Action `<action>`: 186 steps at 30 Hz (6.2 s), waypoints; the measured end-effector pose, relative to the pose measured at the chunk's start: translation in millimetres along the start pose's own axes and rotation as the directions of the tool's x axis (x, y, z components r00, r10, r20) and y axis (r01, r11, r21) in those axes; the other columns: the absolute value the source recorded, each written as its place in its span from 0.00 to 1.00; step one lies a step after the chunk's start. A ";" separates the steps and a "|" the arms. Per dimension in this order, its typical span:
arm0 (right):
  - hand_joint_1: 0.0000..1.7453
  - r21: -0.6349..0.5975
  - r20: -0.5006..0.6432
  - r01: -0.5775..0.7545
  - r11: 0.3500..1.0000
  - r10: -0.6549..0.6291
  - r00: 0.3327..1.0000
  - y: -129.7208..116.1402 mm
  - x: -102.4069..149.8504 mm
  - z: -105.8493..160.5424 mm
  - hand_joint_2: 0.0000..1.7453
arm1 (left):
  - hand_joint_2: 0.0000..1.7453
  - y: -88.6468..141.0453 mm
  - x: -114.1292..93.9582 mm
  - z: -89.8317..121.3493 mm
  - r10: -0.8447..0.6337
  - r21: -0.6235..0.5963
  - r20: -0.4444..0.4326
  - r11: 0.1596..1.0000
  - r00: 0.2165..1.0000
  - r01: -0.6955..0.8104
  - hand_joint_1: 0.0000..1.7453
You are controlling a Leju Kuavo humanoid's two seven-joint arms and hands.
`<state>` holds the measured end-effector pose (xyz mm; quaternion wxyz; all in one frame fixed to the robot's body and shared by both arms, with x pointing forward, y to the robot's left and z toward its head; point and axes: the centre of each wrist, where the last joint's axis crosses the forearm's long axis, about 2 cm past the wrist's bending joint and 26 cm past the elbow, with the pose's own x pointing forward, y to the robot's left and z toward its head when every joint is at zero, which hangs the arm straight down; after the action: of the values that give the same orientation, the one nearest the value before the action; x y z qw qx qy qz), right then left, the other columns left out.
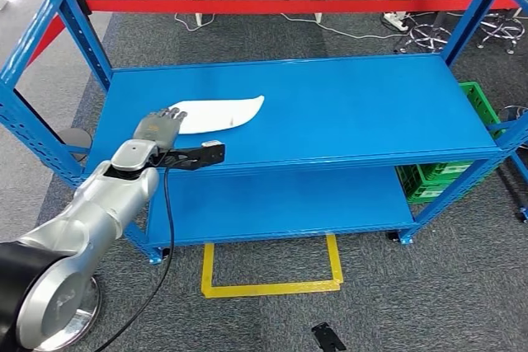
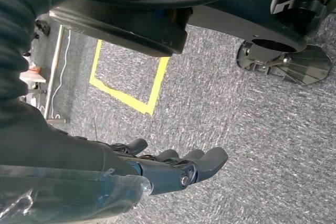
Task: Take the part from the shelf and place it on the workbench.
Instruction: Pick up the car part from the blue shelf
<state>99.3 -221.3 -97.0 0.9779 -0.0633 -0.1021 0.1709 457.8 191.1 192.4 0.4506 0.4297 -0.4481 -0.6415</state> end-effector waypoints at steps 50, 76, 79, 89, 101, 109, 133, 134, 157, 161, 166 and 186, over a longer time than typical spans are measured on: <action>0.00 0.004 -0.003 0.009 1.000 -0.009 1.000 1.7 0.1 0.4 1.00 | 1.00 11.5 -0.4 -2.4 -0.008 0.006 0.010 1.000 1.000 0.007 0.00; 0.00 0.003 -0.004 0.007 1.000 -0.007 1.000 1.8 -1.6 0.3 1.00 | 1.00 1.9 0.2 -0.6 -0.006 -0.055 -0.001 0.998 1.000 0.006 0.00; 0.00 0.002 -0.005 0.008 1.000 -0.008 1.000 1.9 -2.5 0.2 1.00 | 1.00 -4.1 1.1 0.7 0.001 -0.071 -0.002 0.997 1.000 -0.001 0.00; 0.00 0.001 -0.009 0.012 1.000 -0.012 1.000 2.0 -3.6 0.2 1.00 | 1.00 -12.9 2.7 2.8 0.009 -0.096 -0.003 0.995 1.000 -0.009 0.00; 0.00 0.001 -0.012 0.014 1.000 -0.014 1.000 2.1 -5.1 0.1 1.00 | 1.00 -19.7 1.5 4.4 0.026 -0.112 -0.011 0.993 1.000 -0.027 1.00; 0.00 0.001 -0.014 0.014 1.000 -0.014 1.000 2.2 -5.8 0.1 1.00 | 1.00 -19.5 -2.1 4.1 0.037 -0.109 -0.024 0.993 0.999 -0.039 0.99; 0.00 -0.012 -0.020 0.049 0.999 -0.049 0.999 -1.9 -9.5 -1.0 1.00 | 0.00 -18.4 -3.1 3.8 0.037 -0.108 -0.017 0.993 0.999 -0.039 1.00; 0.00 -0.012 -0.020 0.049 0.999 -0.049 0.999 -1.9 -9.5 -1.0 1.00 | 0.00 -18.4 -3.2 3.8 0.037 -0.109 -0.013 0.993 0.999 -0.038 1.00; 0.00 -0.013 -0.023 0.050 0.999 -0.050 0.998 -2.2 -10.9 -1.1 1.00 | 0.00 -17.9 -5.0 4.1 0.008 0.004 0.000 1.000 1.000 -0.008 0.08; 0.00 -0.013 -0.023 0.050 0.999 -0.051 0.998 -2.3 -11.1 -1.2 1.00 | 0.00 -18.4 -5.0 4.3 0.010 0.021 -0.009 1.000 1.000 -0.010 0.00; 0.00 -0.013 -0.024 0.051 0.999 -0.051 0.998 -2.4 -11.3 -1.2 1.00 | 0.00 -18.8 -5.0 4.6 0.011 0.044 -0.016 0.999 1.000 -0.010 0.00; 0.00 -0.014 -0.023 0.052 0.999 -0.052 0.998 -2.6 -10.9 -1.2 1.00 | 0.00 -20.5 -6.8 4.8 0.011 0.022 -0.028 1.000 1.000 -0.010 0.00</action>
<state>90.4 -227.7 -99.7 0.9827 -0.0693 -0.0935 0.1441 450.8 202.5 174.8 0.4556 0.4414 -0.4510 -0.6279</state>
